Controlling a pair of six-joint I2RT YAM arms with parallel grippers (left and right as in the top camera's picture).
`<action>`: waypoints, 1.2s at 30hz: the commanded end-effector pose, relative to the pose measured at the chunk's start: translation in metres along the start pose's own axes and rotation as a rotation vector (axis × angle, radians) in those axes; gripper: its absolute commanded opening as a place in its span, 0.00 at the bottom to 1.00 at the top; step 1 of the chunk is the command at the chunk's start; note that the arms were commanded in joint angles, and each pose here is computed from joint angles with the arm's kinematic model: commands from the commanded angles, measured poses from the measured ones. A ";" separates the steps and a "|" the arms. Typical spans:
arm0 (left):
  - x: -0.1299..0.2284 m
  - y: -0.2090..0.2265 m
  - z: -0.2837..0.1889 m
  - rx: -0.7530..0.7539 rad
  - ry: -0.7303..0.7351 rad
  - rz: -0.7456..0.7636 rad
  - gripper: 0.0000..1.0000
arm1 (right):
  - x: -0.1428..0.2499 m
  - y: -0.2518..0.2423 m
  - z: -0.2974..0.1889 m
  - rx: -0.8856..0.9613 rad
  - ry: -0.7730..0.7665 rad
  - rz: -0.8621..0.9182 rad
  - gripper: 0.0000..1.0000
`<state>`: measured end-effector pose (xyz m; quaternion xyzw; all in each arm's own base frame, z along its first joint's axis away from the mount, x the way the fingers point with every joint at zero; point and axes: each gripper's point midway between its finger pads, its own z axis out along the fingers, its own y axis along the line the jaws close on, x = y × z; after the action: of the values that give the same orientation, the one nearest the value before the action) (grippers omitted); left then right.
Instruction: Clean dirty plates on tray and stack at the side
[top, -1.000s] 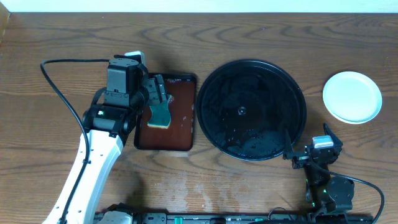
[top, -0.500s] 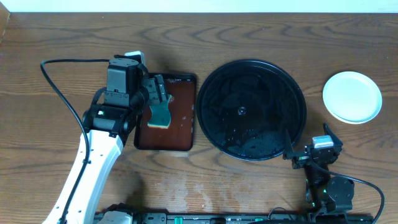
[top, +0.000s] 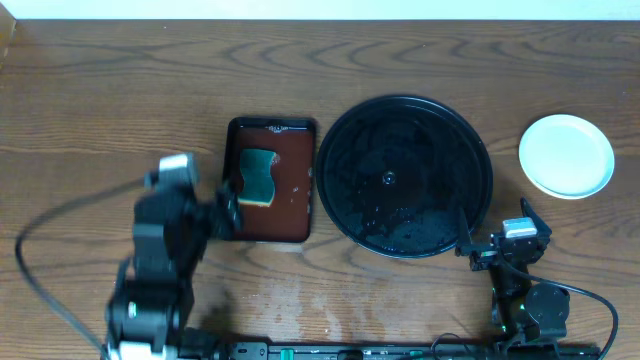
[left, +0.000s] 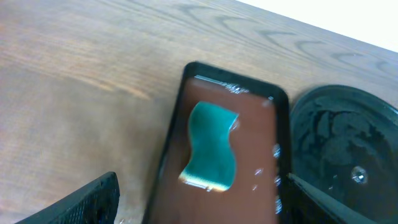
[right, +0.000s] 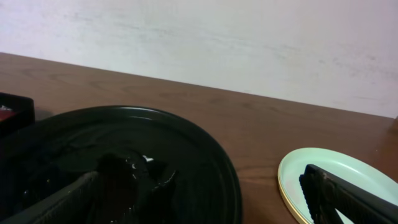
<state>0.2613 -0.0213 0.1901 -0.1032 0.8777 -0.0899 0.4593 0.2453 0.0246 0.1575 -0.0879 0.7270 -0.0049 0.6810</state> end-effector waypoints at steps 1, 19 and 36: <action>0.021 0.015 -0.014 -0.007 -0.087 -0.002 0.83 | 0.000 0.001 0.000 0.000 -0.001 0.017 0.99; -0.045 -0.005 -0.070 0.217 -0.809 -0.006 0.83 | 0.000 0.001 0.000 0.000 -0.001 0.017 0.99; -0.010 0.018 -0.025 0.142 -0.721 -0.015 0.83 | 0.000 0.001 0.000 0.000 -0.001 0.017 0.99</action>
<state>0.2441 -0.0029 0.2131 -0.1004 0.6447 -0.1234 0.7477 0.2453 0.0242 0.1578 -0.0869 0.7267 -0.0059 0.6814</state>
